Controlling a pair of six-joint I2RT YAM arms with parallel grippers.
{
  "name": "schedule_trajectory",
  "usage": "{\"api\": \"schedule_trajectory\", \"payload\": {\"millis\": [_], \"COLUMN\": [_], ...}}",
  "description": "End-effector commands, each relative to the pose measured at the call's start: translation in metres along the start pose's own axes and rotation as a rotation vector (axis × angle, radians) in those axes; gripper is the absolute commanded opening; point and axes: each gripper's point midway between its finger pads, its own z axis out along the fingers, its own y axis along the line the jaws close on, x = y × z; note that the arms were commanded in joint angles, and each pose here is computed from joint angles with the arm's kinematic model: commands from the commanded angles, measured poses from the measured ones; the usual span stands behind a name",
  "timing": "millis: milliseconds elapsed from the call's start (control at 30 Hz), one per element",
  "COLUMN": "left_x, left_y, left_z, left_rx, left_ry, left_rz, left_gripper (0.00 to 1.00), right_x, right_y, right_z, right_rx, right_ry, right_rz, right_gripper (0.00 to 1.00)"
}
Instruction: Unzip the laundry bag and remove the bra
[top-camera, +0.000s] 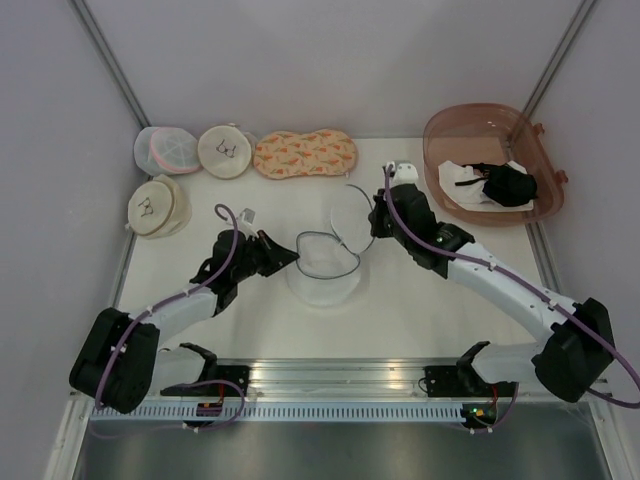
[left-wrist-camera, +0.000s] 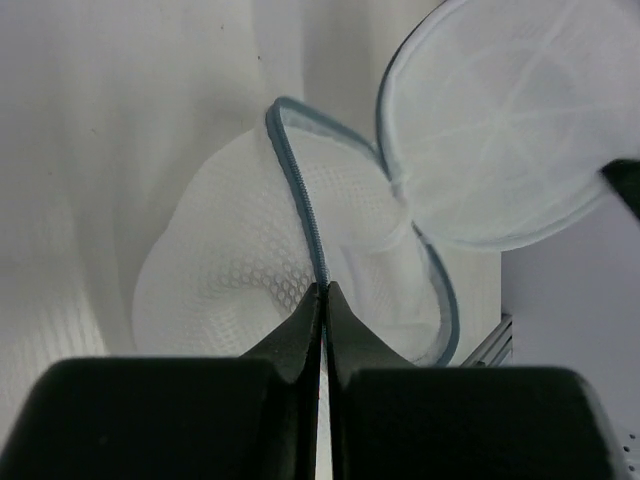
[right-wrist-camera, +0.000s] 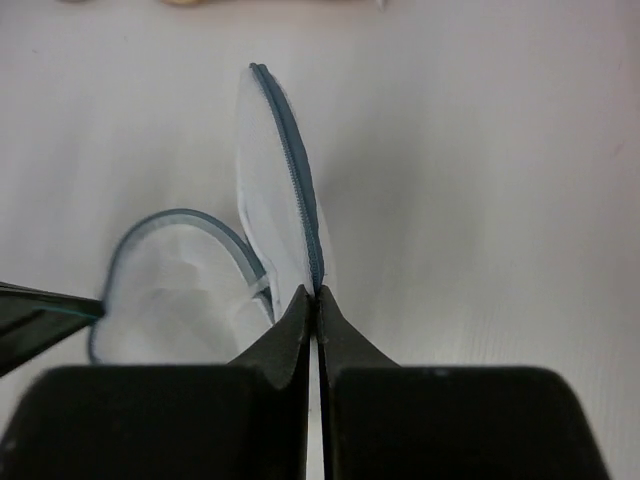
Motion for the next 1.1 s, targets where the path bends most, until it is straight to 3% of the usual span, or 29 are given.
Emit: {"api": "schedule_trajectory", "payload": {"millis": [0, 100, 300, 500, 633, 700, 733, 833, 933, 1067], "left_x": [-0.02, -0.025, -0.034, -0.035, -0.037, -0.036, -0.035, -0.037, -0.043, -0.052], "left_y": [-0.031, -0.04, -0.056, -0.061, -0.052, -0.04, -0.032, -0.014, -0.004, 0.004], "left_z": [0.01, 0.023, 0.044, 0.048, 0.044, 0.043, 0.043, 0.034, 0.022, 0.006], "left_rx": [0.12, 0.168, 0.283, 0.336, 0.3, 0.221, 0.175, 0.057, -0.026, -0.092], "left_ry": [-0.046, -0.047, -0.052, -0.049, -0.051, -0.047, -0.044, -0.082, -0.129, -0.195], "left_rz": [-0.017, -0.046, -0.122, -0.151, -0.161, -0.172, -0.176, -0.161, -0.141, -0.126], "left_gripper": [0.02, 0.02, 0.02, 0.02, 0.02, 0.34, 0.61, 0.83, 0.91, 0.93], "right_x": [-0.045, -0.046, 0.0, 0.048, 0.06, 0.064, 0.062, 0.061, 0.059, 0.069], "right_y": [0.03, 0.058, 0.097, 0.098, 0.101, 0.099, 0.098, 0.097, 0.096, 0.104], "right_z": [-0.012, -0.008, 0.008, 0.022, 0.02, 0.02, 0.019, 0.02, 0.02, 0.019], "right_rx": [-0.013, -0.041, 0.009, 0.193, 0.232, 0.25, 0.269, 0.277, 0.288, 0.206], "right_ry": [-0.045, -0.017, 0.082, 0.128, 0.117, 0.118, 0.111, 0.106, 0.096, 0.126], "right_rz": [-0.252, -0.39, -0.686, -0.959, -1.043, -1.069, -1.075, -1.073, -1.071, -1.057], "right_gripper": [0.0, 0.0, 0.0, 0.01, 0.0, 0.0, 0.0, 0.0, 0.0, 0.0]}}
